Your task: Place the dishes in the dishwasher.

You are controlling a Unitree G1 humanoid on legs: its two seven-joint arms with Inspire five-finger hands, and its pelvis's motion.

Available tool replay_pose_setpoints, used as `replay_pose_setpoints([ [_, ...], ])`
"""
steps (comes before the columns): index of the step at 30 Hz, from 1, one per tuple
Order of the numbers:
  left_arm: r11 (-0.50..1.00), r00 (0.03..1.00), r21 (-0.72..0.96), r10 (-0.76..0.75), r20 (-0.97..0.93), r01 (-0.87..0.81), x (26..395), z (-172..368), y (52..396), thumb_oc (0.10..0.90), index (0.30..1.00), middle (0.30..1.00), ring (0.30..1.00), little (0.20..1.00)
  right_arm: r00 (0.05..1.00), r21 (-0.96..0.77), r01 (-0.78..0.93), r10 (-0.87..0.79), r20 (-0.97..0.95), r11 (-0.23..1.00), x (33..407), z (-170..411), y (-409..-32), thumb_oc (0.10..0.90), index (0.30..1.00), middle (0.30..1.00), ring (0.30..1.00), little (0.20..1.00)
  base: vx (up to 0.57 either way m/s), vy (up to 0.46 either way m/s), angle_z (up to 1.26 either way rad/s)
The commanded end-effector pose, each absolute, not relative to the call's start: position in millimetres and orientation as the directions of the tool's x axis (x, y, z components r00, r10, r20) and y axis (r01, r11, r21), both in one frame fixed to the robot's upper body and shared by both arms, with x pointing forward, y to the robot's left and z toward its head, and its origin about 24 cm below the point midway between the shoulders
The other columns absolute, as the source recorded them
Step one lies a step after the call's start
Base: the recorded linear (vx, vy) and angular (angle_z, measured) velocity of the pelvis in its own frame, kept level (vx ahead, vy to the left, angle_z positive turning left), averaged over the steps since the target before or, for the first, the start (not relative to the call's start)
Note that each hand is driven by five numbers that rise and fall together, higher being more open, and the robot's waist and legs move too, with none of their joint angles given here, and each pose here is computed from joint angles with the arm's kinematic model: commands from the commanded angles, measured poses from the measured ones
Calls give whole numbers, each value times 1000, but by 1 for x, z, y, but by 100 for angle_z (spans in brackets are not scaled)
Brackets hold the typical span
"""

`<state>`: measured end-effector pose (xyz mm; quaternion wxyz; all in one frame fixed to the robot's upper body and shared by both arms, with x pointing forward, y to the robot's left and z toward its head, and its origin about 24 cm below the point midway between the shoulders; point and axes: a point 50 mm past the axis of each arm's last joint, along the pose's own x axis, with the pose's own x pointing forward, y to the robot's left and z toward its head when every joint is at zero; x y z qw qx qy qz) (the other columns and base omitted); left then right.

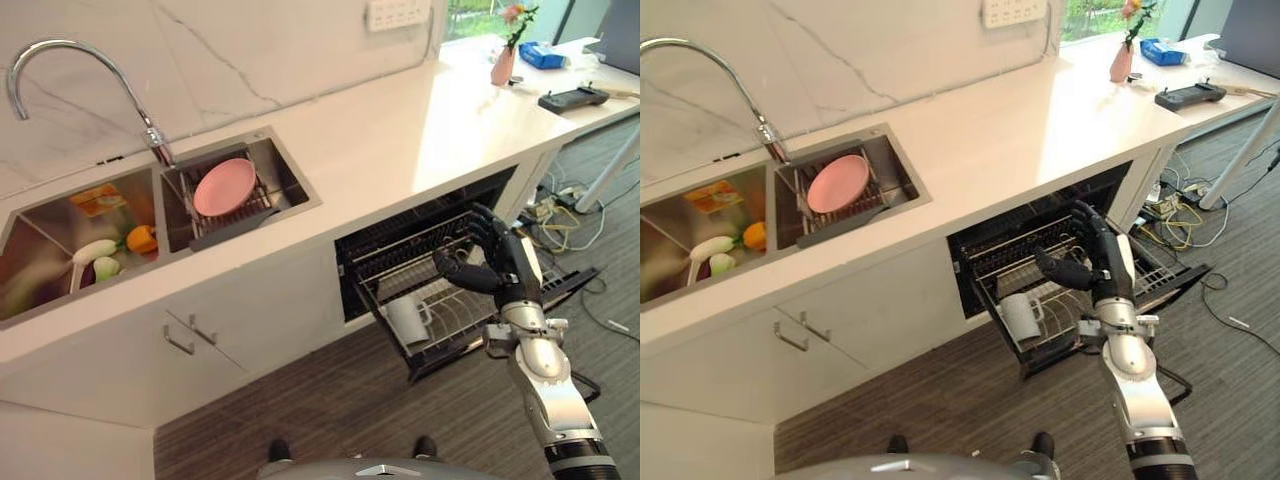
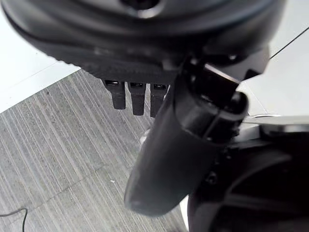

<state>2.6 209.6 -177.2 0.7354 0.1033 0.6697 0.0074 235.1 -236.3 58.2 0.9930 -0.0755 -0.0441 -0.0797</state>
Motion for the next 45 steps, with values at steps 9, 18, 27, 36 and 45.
replay_pose_setpoints([
  [9,969,214,227,203,-955,96,49,-169,234,800,900,900,900,900,875,-67,-131,147,462,989,259,136,-170,800,900,900,900,900,67,348,41],
  [18,961,112,243,228,-967,135,23,-171,241,800,900,900,900,900,862,-91,-1,47,506,996,259,144,-191,800,900,900,900,900,142,-22,51],
  [27,962,120,223,205,-971,160,19,-171,238,800,900,900,900,900,906,-356,103,60,418,929,267,134,-212,800,900,900,900,900,121,-101,4],
  [36,955,175,198,161,-971,220,32,-170,235,800,900,900,900,900,908,-775,72,281,312,628,296,151,-212,800,900,900,900,900,51,-97,-2],
  [45,943,146,172,135,-980,285,25,-172,231,800,900,900,900,900,867,-978,40,480,136,205,333,161,-181,800,900,900,900,900,8,-61,-2],
])
